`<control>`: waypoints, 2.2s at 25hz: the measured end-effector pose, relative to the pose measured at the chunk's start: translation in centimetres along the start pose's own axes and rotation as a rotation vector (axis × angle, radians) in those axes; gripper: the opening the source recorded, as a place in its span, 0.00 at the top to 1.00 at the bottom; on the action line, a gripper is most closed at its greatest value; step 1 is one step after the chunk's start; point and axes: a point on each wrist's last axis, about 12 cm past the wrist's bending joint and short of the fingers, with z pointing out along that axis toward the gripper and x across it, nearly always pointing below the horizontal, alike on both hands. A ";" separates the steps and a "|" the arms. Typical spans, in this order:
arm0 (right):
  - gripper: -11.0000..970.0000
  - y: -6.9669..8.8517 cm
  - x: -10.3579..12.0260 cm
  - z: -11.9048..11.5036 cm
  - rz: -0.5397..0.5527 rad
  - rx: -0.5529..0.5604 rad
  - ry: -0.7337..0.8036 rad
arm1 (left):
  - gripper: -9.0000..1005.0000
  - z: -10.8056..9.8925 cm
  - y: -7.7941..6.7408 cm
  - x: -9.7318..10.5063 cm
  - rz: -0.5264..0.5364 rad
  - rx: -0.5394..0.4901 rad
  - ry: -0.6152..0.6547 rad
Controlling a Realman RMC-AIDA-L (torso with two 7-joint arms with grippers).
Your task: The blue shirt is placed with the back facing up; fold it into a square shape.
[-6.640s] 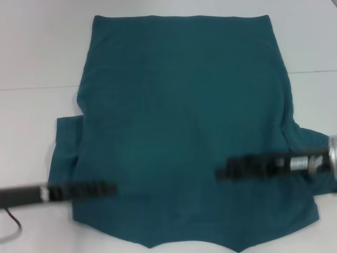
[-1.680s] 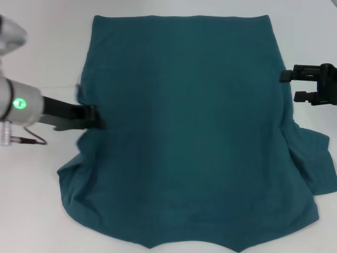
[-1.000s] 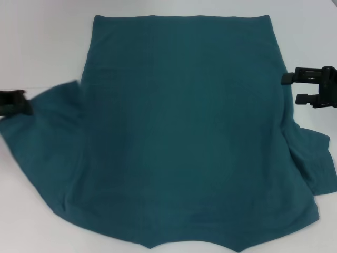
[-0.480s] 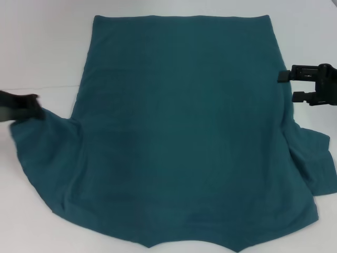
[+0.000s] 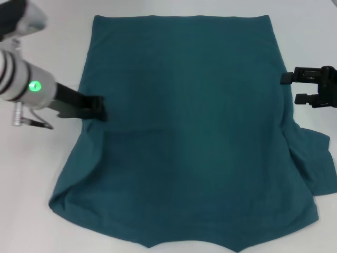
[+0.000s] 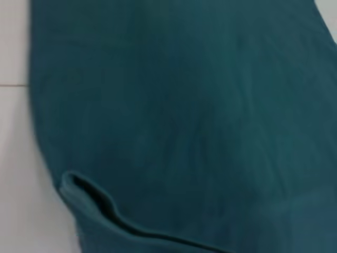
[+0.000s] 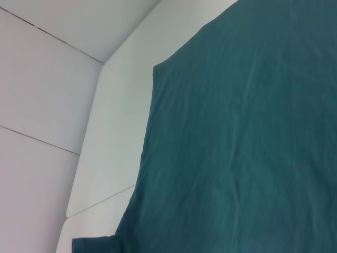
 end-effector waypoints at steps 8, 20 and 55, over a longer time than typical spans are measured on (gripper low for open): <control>0.02 -0.3 0.2 -0.1 0.006 0.008 0.003 | 0.98 2.1 -0.8 0.3 0.045 -0.020 0.038; 0.02 -0.2 0.2 0.1 -0.008 0.015 0.004 | 0.82 0.6 -1.1 0.5 0.111 0.112 -0.031; 0.03 -2.3 1.8 -3.8 -0.168 0.179 0.153 | 0.04 -1.1 6.7 17.8 0.154 0.582 -0.274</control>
